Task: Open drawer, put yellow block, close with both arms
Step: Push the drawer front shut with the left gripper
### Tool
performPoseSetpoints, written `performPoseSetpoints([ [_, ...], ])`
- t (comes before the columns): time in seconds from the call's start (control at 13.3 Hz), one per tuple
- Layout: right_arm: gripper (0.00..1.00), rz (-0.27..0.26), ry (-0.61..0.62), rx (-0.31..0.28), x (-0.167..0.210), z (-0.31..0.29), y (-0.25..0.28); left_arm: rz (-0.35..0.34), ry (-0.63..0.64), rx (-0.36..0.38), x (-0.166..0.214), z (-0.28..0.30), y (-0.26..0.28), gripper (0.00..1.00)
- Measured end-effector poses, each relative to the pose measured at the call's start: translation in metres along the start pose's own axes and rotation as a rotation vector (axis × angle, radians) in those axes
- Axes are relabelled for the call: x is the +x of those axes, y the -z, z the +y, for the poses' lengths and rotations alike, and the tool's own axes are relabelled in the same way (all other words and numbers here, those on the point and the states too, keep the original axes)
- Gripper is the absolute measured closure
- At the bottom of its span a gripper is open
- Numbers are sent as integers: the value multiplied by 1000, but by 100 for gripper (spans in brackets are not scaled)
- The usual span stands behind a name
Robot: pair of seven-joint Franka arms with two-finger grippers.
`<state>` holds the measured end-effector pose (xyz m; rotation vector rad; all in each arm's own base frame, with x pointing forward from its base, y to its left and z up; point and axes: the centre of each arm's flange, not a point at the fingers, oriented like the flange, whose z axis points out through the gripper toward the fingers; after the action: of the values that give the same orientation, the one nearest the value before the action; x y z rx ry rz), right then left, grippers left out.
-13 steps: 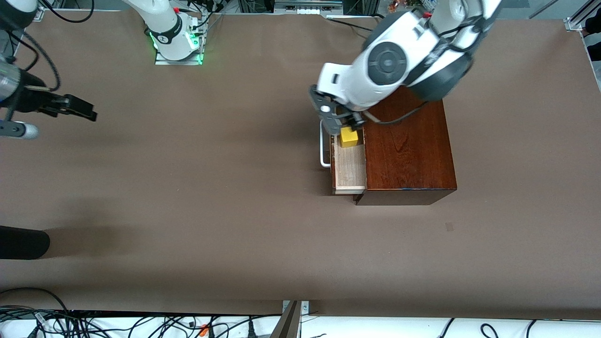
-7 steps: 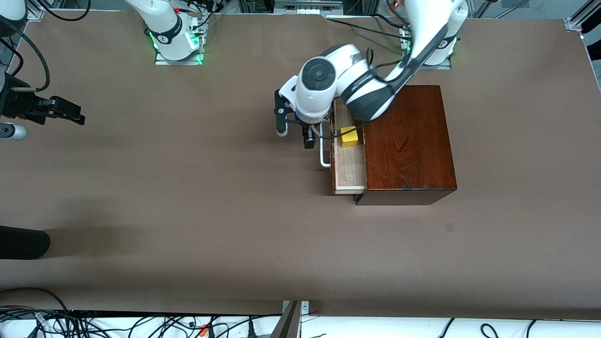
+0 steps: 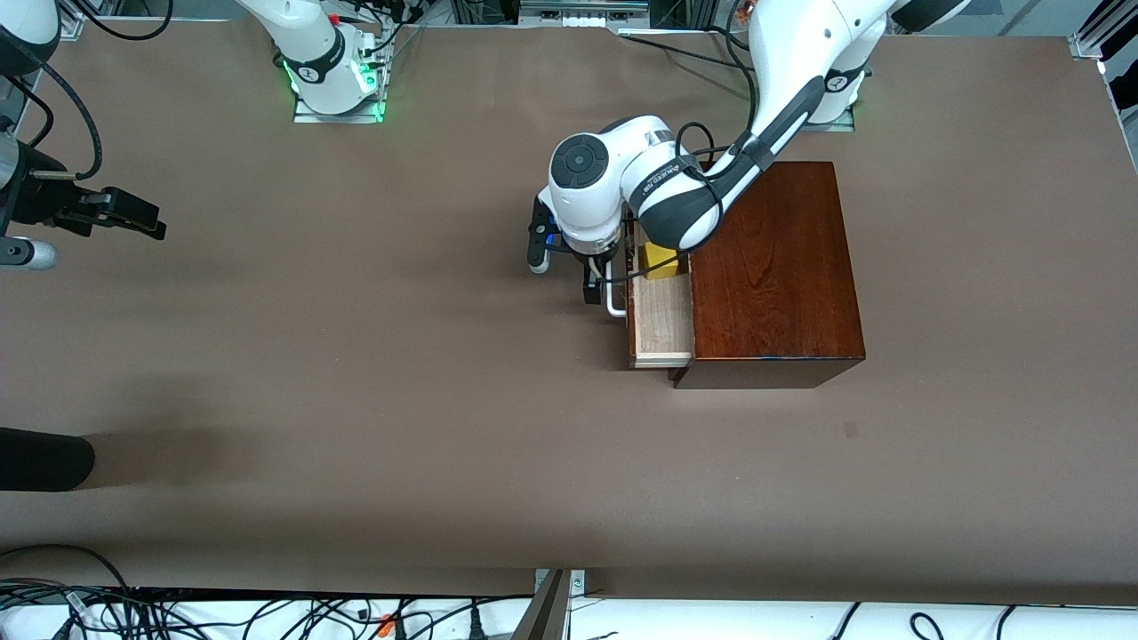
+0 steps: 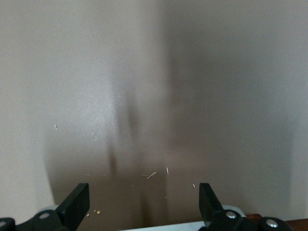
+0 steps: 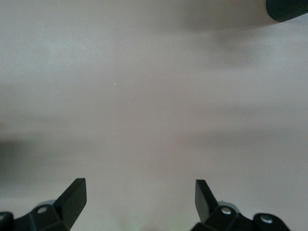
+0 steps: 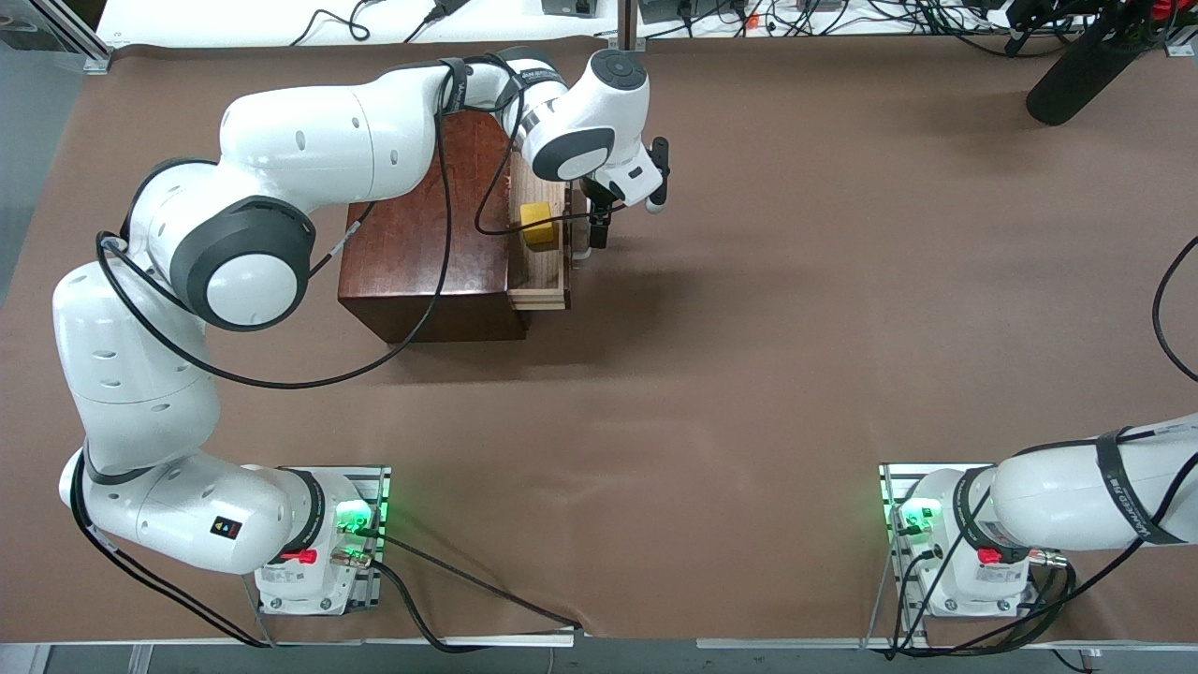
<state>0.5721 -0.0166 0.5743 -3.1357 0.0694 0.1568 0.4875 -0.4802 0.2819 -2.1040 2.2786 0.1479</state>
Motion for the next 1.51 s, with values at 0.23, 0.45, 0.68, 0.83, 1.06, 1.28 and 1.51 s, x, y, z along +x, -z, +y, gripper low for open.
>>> performPoseSetpoints([
  [0.23, 0, 0, -15, 0, 0, 0, 0, -26, -5, -20, -8, -3, -2, 0],
  [0.45, 0, 2, -19, 0, 0, 0, 1, -60, -1, -48, -19, -6, -5, 0],
  [0.68, 0, 4, -19, 0, 0, 0, 2, -95, 22, -75, -46, -21, -5, 0],
  [0.83, 0, 8, -20, 0, 0, 0, 4, -99, 37, -82, -60, -30, -6, 0],
  [1.06, 0, 11, -22, 0, -1, 0, 5, -104, 44, -87, -65, -33, -6, 0],
  [1.28, 0, 11, -23, 0, -1, 0, 5, -110, 48, -93, -68, -34, -7, 0],
  [1.51, 0, 11, -23, 1, -1, 0, 5, -113, 50, -95, -70, -34, -7, 0],
])
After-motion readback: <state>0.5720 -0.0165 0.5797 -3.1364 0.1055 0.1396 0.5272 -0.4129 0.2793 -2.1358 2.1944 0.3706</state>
